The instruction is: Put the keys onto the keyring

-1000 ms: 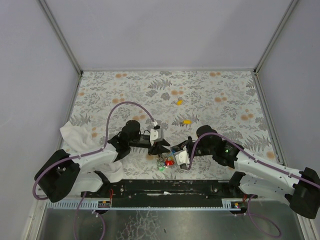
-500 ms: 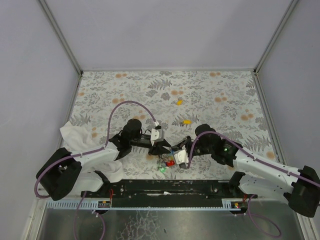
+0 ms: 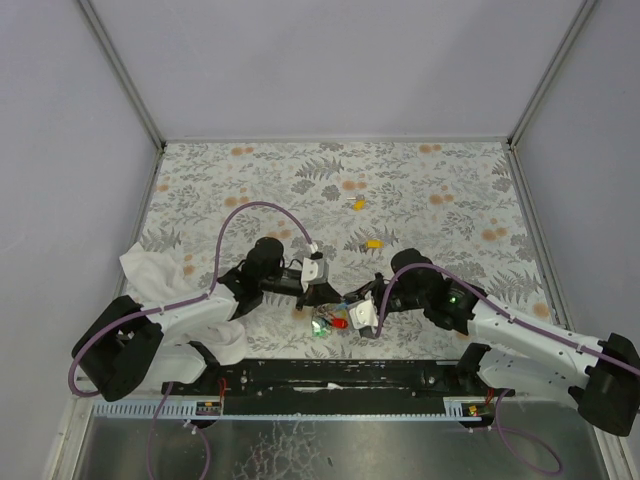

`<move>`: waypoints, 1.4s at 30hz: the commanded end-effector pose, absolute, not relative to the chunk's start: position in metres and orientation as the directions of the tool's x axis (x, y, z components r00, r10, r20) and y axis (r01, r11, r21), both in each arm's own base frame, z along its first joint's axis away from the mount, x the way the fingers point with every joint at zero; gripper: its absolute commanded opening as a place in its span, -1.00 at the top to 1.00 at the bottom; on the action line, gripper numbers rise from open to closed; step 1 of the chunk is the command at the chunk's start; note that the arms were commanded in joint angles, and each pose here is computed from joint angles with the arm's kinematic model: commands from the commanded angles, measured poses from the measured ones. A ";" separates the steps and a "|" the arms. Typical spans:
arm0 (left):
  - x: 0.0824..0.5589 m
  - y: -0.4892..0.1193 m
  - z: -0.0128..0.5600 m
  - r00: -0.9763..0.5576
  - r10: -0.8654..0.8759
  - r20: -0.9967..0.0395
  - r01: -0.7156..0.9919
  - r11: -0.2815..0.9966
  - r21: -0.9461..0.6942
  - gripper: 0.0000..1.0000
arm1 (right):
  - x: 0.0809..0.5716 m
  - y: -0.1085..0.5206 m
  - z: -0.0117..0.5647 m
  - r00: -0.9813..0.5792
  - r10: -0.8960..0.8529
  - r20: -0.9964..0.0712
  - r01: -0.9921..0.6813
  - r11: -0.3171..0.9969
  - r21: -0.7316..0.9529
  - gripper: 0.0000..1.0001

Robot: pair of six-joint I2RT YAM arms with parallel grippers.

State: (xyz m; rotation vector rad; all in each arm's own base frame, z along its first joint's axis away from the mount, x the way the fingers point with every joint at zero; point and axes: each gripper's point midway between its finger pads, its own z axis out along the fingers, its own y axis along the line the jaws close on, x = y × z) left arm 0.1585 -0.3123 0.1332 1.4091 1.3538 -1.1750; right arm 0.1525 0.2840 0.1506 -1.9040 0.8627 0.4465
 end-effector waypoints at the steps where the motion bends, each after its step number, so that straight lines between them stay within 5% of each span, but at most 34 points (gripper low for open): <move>1: 0.163 -0.312 0.137 -0.004 0.219 -0.976 0.998 -0.061 -0.018 1.00 | 0.158 0.286 0.185 0.712 -0.348 -0.610 -0.693 -0.208 -0.691 1.00; 26: 0.189 -0.305 0.180 -0.230 -0.044 -0.972 0.952 0.198 -0.234 1.00 | 0.157 0.284 0.141 0.659 -0.389 -0.644 -0.745 -0.217 -0.631 1.00; 42: 0.205 -0.281 0.183 -0.264 -0.195 -0.945 0.866 0.383 -0.321 1.00 | 0.160 0.304 0.139 0.616 -0.306 -0.726 -0.780 -0.114 -0.615 1.00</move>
